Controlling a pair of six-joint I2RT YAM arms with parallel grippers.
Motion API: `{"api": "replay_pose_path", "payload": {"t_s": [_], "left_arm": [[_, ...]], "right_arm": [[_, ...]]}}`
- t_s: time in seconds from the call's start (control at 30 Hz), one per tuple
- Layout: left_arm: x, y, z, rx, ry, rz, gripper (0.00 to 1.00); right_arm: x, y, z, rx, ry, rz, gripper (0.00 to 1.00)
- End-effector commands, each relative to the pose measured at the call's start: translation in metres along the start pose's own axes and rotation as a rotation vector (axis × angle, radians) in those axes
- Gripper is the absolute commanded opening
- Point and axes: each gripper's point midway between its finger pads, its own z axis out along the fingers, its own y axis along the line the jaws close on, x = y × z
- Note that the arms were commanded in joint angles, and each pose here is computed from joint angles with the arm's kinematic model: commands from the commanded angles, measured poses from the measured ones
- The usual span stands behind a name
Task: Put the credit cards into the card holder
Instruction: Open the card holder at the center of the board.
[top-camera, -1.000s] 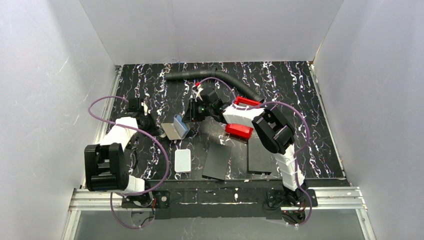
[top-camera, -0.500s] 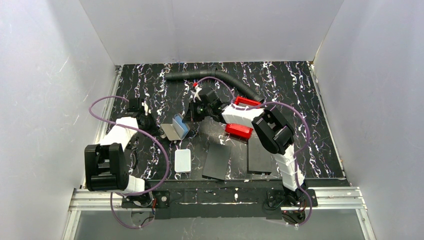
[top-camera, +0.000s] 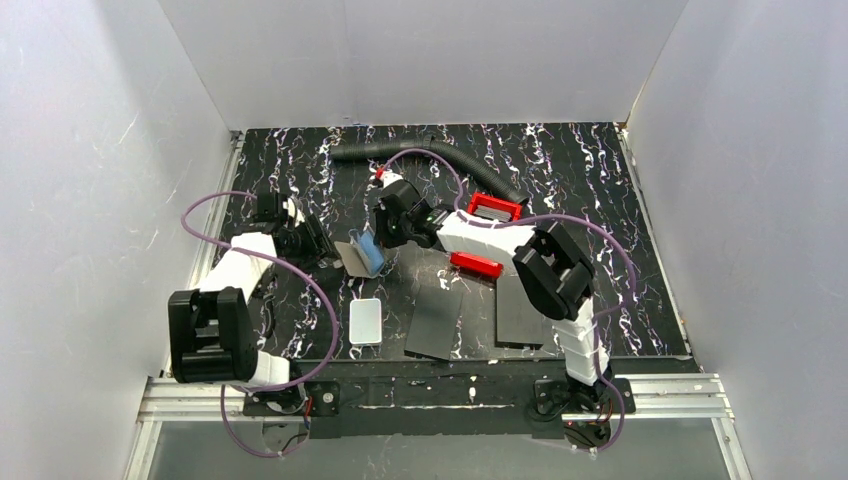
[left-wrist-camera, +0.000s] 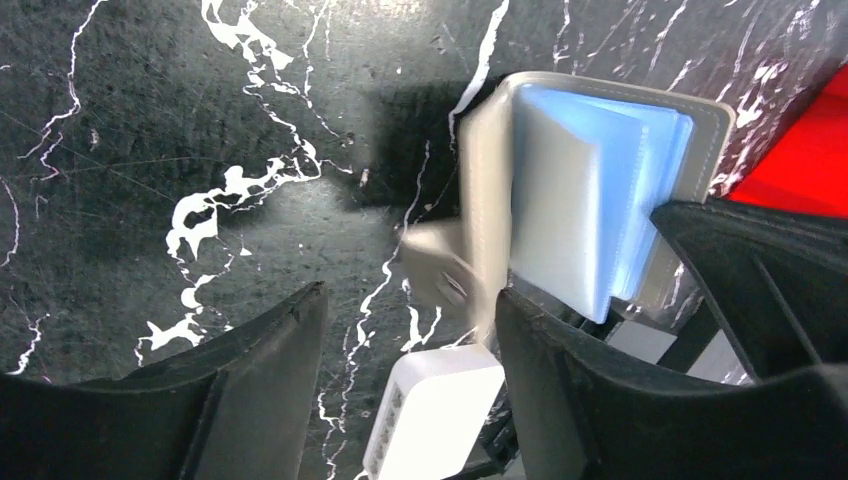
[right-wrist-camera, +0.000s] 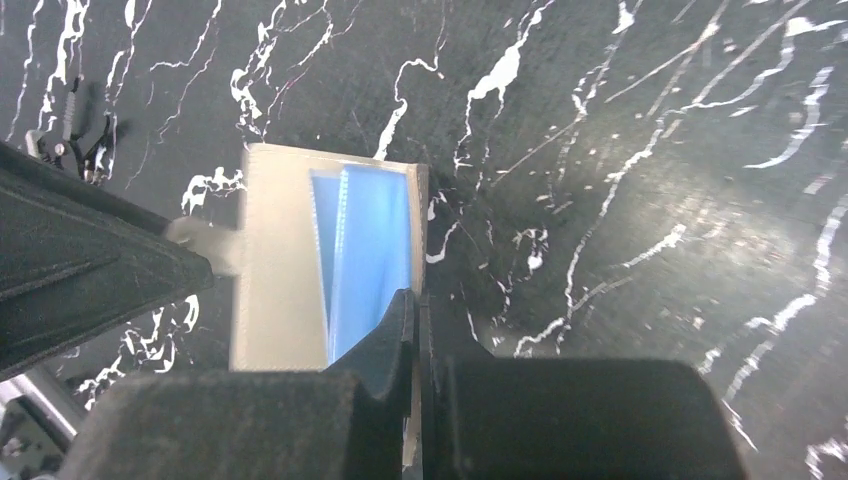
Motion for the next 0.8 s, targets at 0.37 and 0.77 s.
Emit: {"api": "replay_pose_path", "payload": {"t_s": [0.37,0.77], "left_arm": [[-0.005,-0.054,-0.04,0.257,-0.099,0.033,0.84],[0.001,-0.114,-0.044,0.477,-0.045,0.098,0.43]], "right_arm": [[-0.04,-0.002,-0.038,0.131,-0.136,-0.064,0.01],[-0.02,-0.01,-0.027,0.058,-0.102,0.053,0.01]]}}
